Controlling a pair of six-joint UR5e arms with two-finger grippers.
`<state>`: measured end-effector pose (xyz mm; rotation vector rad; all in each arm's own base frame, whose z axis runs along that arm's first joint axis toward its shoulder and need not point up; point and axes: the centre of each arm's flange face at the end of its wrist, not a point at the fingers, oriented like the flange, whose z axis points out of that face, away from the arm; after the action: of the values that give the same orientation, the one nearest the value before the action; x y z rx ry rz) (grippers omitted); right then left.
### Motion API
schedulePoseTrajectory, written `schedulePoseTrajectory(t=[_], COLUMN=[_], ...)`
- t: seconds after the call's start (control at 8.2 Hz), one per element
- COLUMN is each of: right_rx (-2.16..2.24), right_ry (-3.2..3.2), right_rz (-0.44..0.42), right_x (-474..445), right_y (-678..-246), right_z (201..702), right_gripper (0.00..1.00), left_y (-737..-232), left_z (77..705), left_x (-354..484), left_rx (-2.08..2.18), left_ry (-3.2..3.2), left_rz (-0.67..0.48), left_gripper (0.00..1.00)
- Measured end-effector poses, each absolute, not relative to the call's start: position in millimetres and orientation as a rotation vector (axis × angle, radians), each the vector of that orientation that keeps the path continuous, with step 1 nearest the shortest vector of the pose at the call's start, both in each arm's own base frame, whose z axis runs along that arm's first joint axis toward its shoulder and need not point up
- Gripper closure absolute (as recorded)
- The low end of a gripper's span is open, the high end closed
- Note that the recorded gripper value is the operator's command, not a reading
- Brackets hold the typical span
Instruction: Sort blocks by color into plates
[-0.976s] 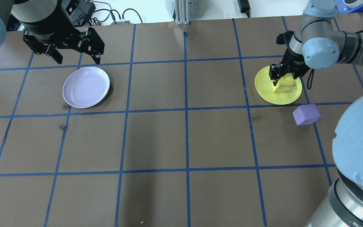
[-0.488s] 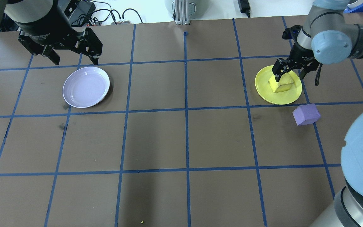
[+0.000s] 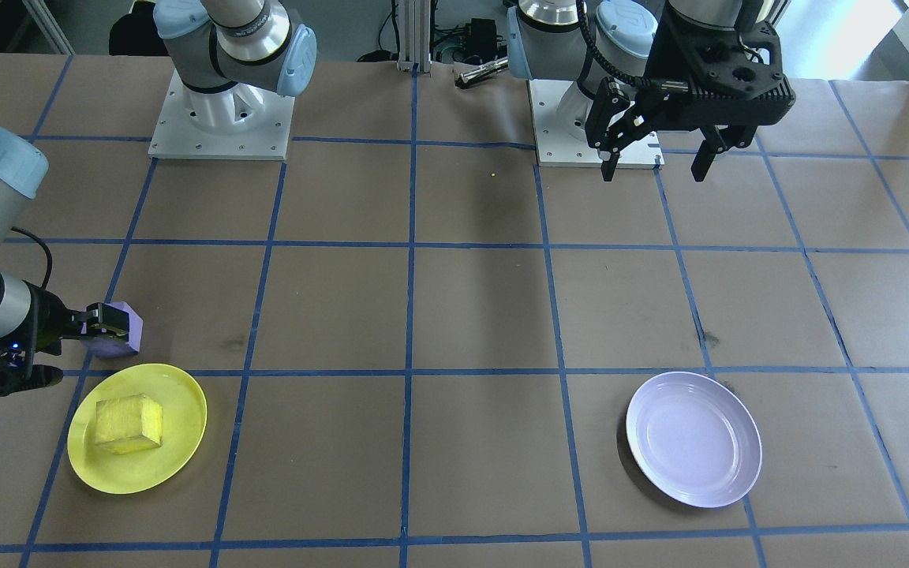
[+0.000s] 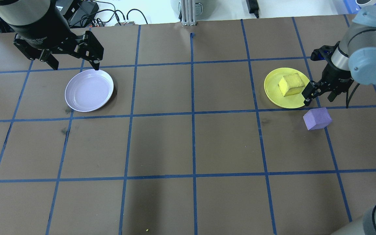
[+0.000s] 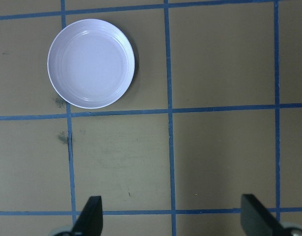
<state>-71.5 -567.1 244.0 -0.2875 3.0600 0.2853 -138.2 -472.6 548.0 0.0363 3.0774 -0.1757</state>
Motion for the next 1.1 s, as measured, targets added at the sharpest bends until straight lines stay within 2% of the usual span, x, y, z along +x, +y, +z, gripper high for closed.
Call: schedulePoseTrajectory(t=[0.12,0.24,0.37,0.61,1.1], right_rx=[-0.314,-0.322,-0.324,-0.317,-0.083], right_ry=[3.058,3.050,3.048,3.057,3.024], right_rz=[0.281,0.288,0.291,0.288,0.241], right_x=[-74,-73,-72,-73,-44], right_y=[-545,-525,-514,-509,-504], right_z=[227,207,193,187,222], right_gripper=[0.12,0.47,0.69,0.70,0.68], left_y=[-470,-468,-466,-464,-458], left_z=[549,551,552,552,554], left_x=[-138,-138,-138,-138,-138], left_rx=[0.036,0.037,0.037,0.037,0.037], left_ry=[3.078,3.077,3.077,3.079,3.078], left_rz=[-0.171,-0.168,-0.163,-0.158,-0.144], left_gripper=[0.00,0.00,0.00,0.00,0.00])
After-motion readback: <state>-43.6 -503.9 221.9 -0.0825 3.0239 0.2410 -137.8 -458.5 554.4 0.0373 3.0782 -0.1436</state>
